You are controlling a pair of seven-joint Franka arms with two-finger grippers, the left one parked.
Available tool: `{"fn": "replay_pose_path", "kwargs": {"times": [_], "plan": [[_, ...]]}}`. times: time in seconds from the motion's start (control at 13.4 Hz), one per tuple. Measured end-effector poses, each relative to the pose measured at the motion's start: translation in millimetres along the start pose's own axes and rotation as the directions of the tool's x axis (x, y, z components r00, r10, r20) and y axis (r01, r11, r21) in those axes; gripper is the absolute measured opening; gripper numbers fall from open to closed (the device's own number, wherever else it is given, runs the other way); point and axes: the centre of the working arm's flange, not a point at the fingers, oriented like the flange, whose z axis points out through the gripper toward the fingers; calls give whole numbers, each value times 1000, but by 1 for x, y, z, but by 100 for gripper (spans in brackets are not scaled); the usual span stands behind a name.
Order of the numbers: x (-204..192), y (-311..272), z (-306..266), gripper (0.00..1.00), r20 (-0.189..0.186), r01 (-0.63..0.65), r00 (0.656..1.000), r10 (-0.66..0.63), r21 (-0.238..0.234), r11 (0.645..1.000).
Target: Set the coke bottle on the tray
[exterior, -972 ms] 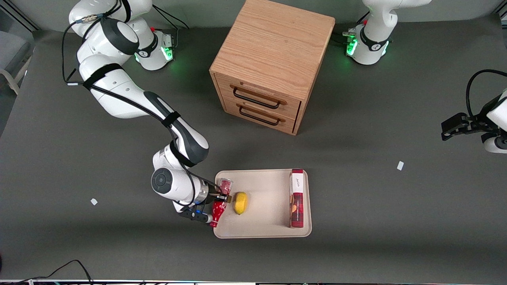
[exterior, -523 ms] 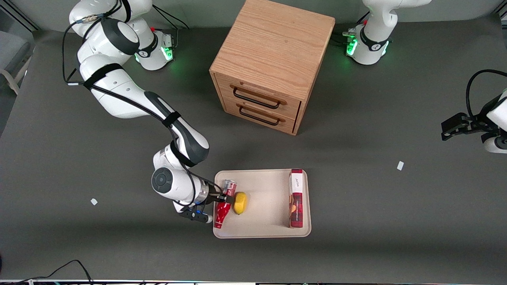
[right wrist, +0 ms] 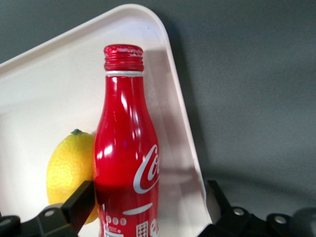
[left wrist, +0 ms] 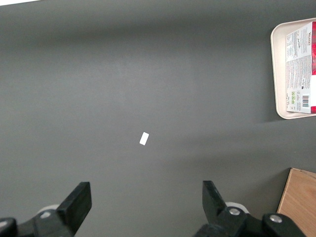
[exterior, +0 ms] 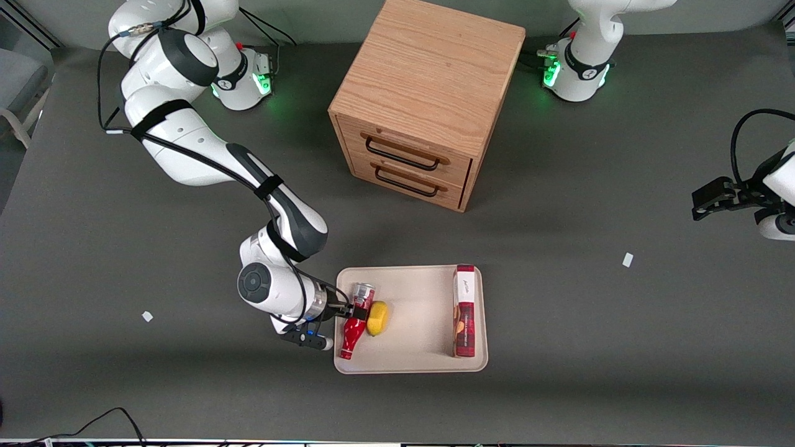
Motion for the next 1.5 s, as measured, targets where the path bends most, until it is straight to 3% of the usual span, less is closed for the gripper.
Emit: {"fn": "replay_pose_path", "kwargs": {"times": [0.15,0.3,0.6,0.9,1.2,1.35,1.5], "plan": [[5,-4,-24,100,-3,6,1000,-6,-16,1000],[7,-18,-90,100,7,23,1000,-23,-66,998],[-22,-18,-295,100,22,20,1000,-15,-243,970],[-79,12,-442,100,18,-30,999,40,-374,927],[-118,97,-557,100,51,-54,996,76,-346,937],[-143,131,-576,100,50,-74,994,97,-344,936],[-167,143,-568,100,25,-84,995,99,-348,934]]}}
